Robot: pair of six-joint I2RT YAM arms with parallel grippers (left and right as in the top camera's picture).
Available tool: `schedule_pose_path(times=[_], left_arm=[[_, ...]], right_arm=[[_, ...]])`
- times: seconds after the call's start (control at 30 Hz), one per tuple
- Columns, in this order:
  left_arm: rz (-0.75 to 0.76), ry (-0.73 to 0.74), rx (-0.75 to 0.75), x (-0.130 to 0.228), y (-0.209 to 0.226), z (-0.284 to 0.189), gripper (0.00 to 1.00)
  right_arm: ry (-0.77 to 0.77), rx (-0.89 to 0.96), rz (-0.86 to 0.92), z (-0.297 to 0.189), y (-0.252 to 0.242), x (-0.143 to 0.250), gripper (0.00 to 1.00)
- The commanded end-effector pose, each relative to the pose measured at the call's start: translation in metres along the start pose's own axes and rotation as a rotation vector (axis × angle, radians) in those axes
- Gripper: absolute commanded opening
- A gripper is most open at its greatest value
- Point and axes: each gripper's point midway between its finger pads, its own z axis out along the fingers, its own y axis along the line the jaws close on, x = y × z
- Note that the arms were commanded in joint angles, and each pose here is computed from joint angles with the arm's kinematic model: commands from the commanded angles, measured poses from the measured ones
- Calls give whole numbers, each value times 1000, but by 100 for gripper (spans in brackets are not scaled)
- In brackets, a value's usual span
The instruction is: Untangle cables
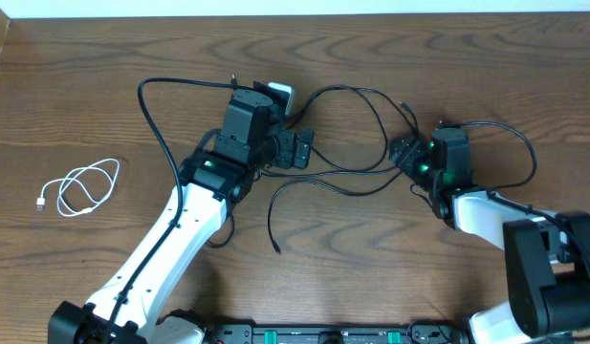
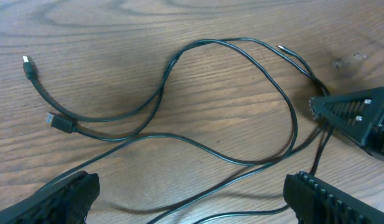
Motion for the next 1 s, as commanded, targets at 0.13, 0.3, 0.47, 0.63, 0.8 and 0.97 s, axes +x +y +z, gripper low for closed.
schedule_pose_path(times=[0.13, 0.3, 0.47, 0.63, 0.8, 0.97], left_arm=[[-2, -5, -2, -3, 0, -1, 100], [-1, -4, -2, -3, 0, -1, 100], [-2, -5, -2, -3, 0, -1, 100], [-2, -4, -2, -3, 0, -1, 99], [-2, -4, -2, -3, 0, -1, 99], [-1, -5, -2, -3, 0, -1, 99]], right_arm=[[57, 83, 68, 21, -41, 27, 37], [32, 97, 82, 21, -44, 23, 25], [42, 82, 83, 21, -41, 24, 1], [61, 62, 86, 21, -38, 26, 1], [120, -141, 5, 14, -1, 21, 1], [135, -380, -121, -20, 48, 5, 1]])
